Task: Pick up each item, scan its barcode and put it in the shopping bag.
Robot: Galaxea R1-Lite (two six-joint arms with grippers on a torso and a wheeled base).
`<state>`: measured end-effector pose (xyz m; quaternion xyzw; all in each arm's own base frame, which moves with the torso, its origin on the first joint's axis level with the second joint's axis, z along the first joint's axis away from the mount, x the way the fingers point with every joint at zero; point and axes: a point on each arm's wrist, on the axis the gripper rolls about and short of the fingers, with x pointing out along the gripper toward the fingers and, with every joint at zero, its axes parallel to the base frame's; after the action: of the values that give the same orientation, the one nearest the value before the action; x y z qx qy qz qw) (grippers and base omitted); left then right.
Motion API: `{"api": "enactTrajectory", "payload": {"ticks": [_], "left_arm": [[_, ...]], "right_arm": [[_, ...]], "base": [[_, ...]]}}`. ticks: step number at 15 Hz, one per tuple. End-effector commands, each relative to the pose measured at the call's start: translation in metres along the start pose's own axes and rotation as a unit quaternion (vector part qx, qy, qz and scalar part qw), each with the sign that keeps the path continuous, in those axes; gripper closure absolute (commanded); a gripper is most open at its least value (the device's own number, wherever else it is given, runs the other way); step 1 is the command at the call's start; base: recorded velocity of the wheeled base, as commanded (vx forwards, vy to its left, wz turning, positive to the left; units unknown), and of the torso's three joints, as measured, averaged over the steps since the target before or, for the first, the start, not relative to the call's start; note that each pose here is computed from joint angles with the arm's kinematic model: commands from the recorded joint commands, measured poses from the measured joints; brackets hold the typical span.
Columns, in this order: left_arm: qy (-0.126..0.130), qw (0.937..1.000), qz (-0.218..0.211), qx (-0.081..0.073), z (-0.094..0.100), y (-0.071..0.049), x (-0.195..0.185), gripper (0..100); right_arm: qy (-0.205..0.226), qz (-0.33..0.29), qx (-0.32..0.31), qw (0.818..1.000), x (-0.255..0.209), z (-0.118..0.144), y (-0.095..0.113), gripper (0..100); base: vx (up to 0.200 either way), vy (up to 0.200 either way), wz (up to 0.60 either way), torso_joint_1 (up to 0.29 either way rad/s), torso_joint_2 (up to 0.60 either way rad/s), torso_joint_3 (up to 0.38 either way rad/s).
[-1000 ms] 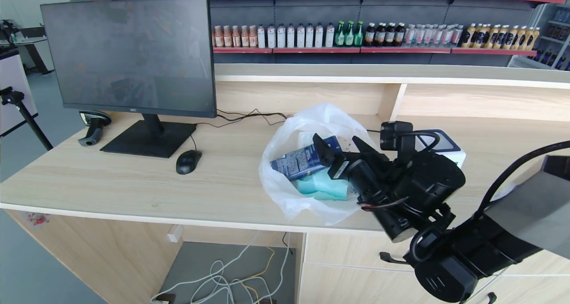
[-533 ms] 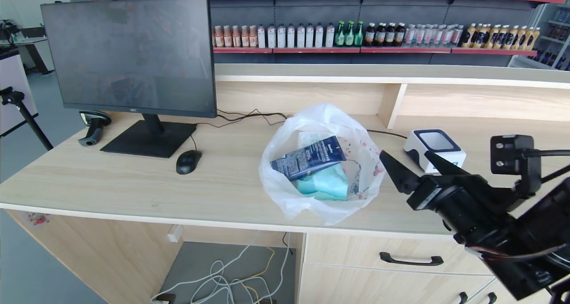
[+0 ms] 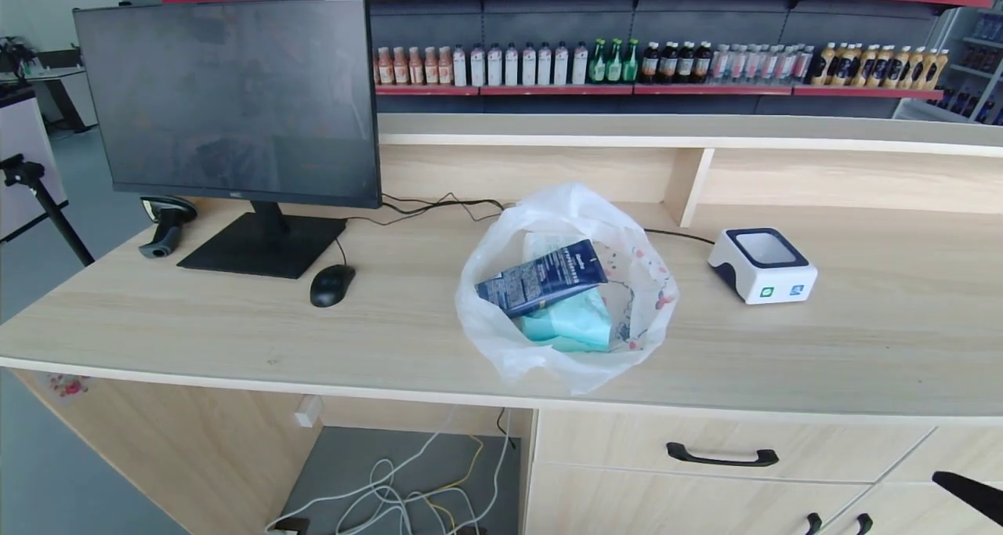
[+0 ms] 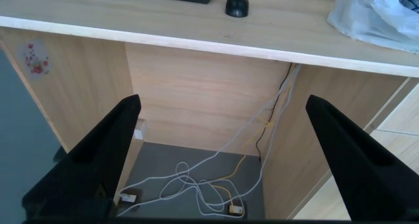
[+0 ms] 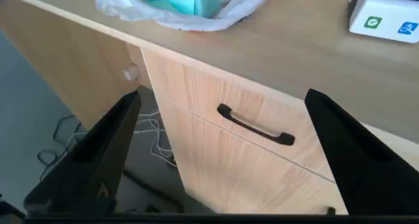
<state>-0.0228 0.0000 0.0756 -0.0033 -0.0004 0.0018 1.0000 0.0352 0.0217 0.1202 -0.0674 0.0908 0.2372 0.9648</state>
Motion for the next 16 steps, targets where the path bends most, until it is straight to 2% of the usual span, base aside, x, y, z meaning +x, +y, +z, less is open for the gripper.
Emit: {"api": "enactTrajectory", "payload": {"ticks": [1,2,3,4,5,7,8,9,10,11,12,13,16], "left_arm": [[0.000,1.0000,0.000,-0.001,0.000,0.000,0.000,0],[0.000,1.0000,0.000,0.000,0.000,0.000,0.000,0],[0.000,1.0000,0.000,0.001,0.000,0.000,0.000,0],[0.000,1.0000,0.000,0.001,0.000,0.000,0.000,0],[0.000,1.0000,0.000,0.000,0.000,0.000,0.000,0],[0.000,1.0000,0.000,-0.001,0.000,0.000,0.000,0],[0.000,1.0000,0.000,0.002,0.000,0.000,0.000,0],[0.000,1.0000,-0.001,0.006,0.000,0.000,0.000,0],[0.000,1.0000,-0.001,0.008,0.000,0.000,0.000,0],[0.001,1.0000,-0.002,0.008,0.000,0.000,0.000,0],[0.000,1.0000,0.000,0.006,0.000,0.000,0.000,0],[0.000,1.0000,0.000,0.006,0.000,0.000,0.000,0],[0.003,1.0000,0.000,0.007,0.000,0.000,0.000,0]], "right_arm": [[-0.045,0.074,-0.054,0.995,-0.057,-0.043,-0.006,0],[-0.039,0.044,0.012,0.998,-0.057,-0.044,-0.005,0],[-0.030,-0.004,0.047,0.998,-0.057,-0.044,-0.005,0],[0.004,-0.183,0.102,0.978,-0.053,-0.042,-0.001,0],[0.005,-0.181,0.103,0.978,-0.053,-0.042,0.001,0],[0.013,-0.155,0.047,0.987,-0.051,-0.042,0.002,0],[0.011,-0.180,0.030,0.983,-0.052,-0.042,0.003,0],[-0.003,-0.236,0.034,0.971,-0.053,-0.044,0.004,0],[-0.023,-0.284,0.041,0.958,-0.053,-0.045,0.006,0],[-0.051,-0.303,0.045,0.951,-0.053,-0.048,0.008,0],[-0.078,-0.261,0.037,0.961,-0.053,-0.050,0.010,0],[-0.083,-0.234,0.042,0.968,-0.051,-0.056,0.012,0],[-0.086,-0.236,0.052,0.966,-0.051,-0.056,0.012,0]], "base": [[0.000,0.000,0.00,0.000,0.00,0.000],[0.000,0.000,0.00,0.000,0.00,0.000],[0.000,0.000,0.00,0.000,0.00,0.000],[0.000,0.000,0.00,0.000,0.00,0.000],[-0.200,0.000,0.00,0.007,0.00,0.002],[-0.200,0.000,0.00,0.017,0.00,0.002],[-0.200,0.000,0.00,0.017,0.00,-0.002],[-0.200,0.000,0.00,-0.017,0.00,0.002],[-0.200,0.000,0.00,-0.012,0.00,0.002],[0.000,0.000,0.00,0.000,0.00,0.000],[0.000,0.000,0.00,0.000,0.00,0.000],[0.000,-0.200,0.00,-0.012,0.00,0.002],[0.000,-0.200,0.00,0.012,0.00,-0.002]]}}
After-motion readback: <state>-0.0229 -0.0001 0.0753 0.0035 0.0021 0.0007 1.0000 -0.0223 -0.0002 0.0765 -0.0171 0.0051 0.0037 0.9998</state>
